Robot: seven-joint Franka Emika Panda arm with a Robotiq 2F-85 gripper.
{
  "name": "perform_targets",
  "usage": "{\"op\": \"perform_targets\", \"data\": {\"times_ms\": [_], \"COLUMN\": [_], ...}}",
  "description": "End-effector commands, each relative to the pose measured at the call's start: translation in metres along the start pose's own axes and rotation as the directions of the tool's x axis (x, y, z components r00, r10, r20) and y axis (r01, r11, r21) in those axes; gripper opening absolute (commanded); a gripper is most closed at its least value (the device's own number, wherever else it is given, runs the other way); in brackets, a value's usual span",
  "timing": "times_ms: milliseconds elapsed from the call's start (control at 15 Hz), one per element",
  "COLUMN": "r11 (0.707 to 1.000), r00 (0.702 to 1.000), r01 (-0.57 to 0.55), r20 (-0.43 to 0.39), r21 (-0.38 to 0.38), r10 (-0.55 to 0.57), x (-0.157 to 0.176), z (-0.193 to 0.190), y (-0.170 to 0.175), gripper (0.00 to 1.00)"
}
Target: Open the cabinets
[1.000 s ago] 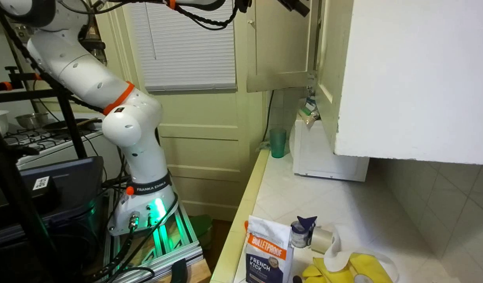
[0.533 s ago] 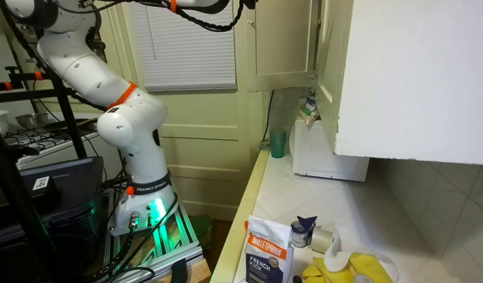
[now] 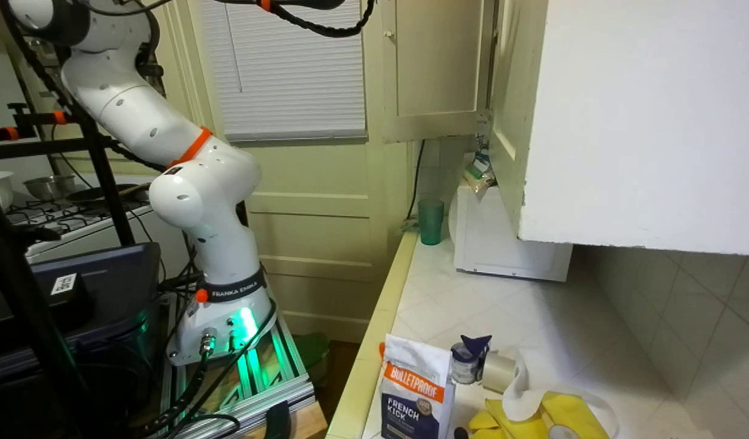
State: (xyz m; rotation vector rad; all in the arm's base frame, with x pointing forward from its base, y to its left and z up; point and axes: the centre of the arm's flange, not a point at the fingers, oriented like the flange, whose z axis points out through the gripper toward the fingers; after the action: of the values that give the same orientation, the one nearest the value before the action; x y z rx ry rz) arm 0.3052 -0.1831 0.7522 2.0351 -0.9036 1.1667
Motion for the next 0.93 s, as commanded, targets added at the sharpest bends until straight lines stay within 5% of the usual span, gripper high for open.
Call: {"op": "perform_targets", "data": {"times_ms": [0,867], "r11": [0.994,0.969], "r00": [0.997,0.989], "r01": [-0.043,-0.145], "r20": [-0.065,-0.043], "r21": [-0.098,-0.2], "r10": [0.036,0.139], "x": [0.008,0.04], "z": [-0.014,0.009], "y": [0.018,0.088], "gripper": [1.0,1.0]}}
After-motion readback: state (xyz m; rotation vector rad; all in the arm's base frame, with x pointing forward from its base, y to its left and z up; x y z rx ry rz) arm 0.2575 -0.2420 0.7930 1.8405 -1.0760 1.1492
